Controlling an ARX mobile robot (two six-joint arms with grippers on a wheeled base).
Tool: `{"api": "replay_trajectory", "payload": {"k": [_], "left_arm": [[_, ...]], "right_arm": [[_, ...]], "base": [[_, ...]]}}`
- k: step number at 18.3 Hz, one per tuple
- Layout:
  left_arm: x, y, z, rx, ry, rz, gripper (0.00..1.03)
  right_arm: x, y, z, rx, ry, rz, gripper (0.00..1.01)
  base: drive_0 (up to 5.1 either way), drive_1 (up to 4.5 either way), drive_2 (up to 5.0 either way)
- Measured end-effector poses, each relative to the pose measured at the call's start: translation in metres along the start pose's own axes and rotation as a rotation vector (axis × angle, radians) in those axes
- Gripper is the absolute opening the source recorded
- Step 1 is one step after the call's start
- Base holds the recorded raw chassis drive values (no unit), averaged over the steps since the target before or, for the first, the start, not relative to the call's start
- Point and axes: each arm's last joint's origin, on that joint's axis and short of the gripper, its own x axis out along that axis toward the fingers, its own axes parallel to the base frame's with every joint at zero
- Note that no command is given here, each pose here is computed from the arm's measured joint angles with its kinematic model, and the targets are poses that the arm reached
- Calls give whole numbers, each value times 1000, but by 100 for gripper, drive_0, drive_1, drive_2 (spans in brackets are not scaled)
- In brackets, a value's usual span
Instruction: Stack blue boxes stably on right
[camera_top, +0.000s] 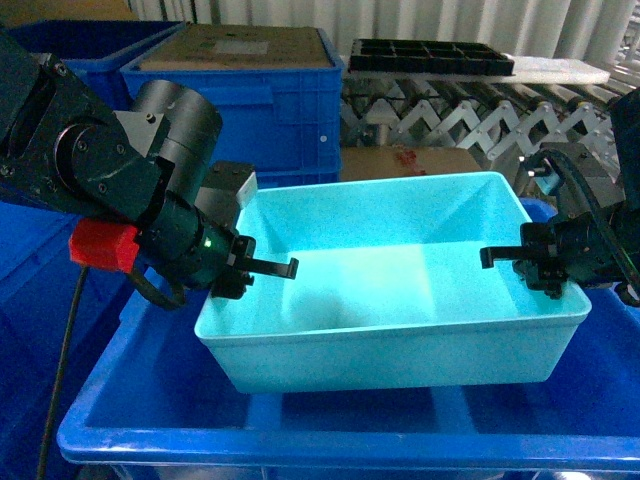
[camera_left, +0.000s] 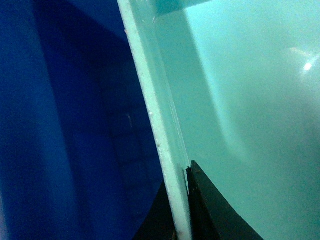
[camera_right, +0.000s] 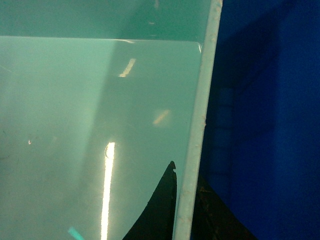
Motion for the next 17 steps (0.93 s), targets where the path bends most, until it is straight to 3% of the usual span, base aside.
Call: {"api": "replay_trajectory", "payload": {"k": [4, 6, 8, 10, 15, 16, 17], "left_arm": [[0, 0, 0, 0, 0, 0, 2], [0, 0, 0, 10, -2, 7, 5], [0, 1, 0, 70, -1, 27, 22], [0, 3, 0, 100, 1, 30, 43], [0, 3, 0, 110, 1, 30, 79], [0, 3, 0, 110, 0, 27, 92], [0, 1, 0, 115, 0, 27, 100]], "right_arm": [[0, 0, 0, 0, 0, 0, 7], [0, 0, 0, -17, 2, 6, 13], [0, 1, 3, -50, -12, 17, 30], [0, 1, 4, -63, -15, 19, 50], [0, 1, 4, -69, -16, 20, 89], [0, 1, 4, -69, -16, 20, 99], [0, 1, 5, -69, -16, 20, 98]], "base": [[0, 0, 0], [0, 0, 0], [0, 0, 0], [0, 0, 0], [0, 0, 0], [0, 0, 0], [0, 0, 0]]}}
